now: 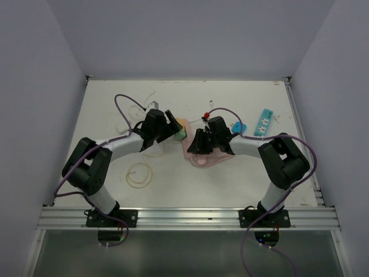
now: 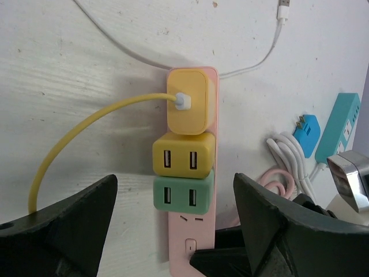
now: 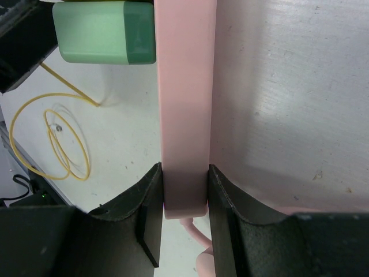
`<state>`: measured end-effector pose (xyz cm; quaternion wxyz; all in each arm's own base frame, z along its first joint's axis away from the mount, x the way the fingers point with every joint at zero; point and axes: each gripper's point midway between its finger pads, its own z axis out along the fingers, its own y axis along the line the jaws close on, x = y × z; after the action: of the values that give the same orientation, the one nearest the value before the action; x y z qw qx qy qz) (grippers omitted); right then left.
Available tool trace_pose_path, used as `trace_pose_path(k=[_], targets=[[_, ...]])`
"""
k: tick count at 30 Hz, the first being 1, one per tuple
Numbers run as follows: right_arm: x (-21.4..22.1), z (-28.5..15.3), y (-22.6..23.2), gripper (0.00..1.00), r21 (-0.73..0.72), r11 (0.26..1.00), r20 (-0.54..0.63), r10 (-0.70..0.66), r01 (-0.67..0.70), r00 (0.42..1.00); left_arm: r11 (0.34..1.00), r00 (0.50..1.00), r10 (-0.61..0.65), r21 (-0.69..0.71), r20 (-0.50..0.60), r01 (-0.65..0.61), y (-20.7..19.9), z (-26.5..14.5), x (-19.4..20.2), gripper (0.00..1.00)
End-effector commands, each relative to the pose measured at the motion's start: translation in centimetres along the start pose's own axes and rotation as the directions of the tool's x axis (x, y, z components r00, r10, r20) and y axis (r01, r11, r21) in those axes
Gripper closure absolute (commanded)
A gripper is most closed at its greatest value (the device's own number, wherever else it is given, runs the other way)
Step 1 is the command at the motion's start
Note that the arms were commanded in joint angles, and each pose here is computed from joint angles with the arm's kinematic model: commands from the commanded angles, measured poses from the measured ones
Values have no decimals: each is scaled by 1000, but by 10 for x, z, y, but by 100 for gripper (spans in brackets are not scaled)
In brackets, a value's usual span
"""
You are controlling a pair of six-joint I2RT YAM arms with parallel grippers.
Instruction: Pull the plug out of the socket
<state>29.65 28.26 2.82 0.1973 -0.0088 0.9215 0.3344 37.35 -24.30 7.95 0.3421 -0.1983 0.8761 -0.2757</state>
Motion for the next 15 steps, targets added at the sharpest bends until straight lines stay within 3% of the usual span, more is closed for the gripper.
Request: trace_pose_path(k=[1,15], targets=[[76,-12,-102,100,349,937,-212,52,26,976,998,1000,2,65,3,-2,-12,4,-4,15],[77,-12,-101,100,343,939,-216,52,26,975,991,997,24,130,-73,-15,-10,17,18,26]])
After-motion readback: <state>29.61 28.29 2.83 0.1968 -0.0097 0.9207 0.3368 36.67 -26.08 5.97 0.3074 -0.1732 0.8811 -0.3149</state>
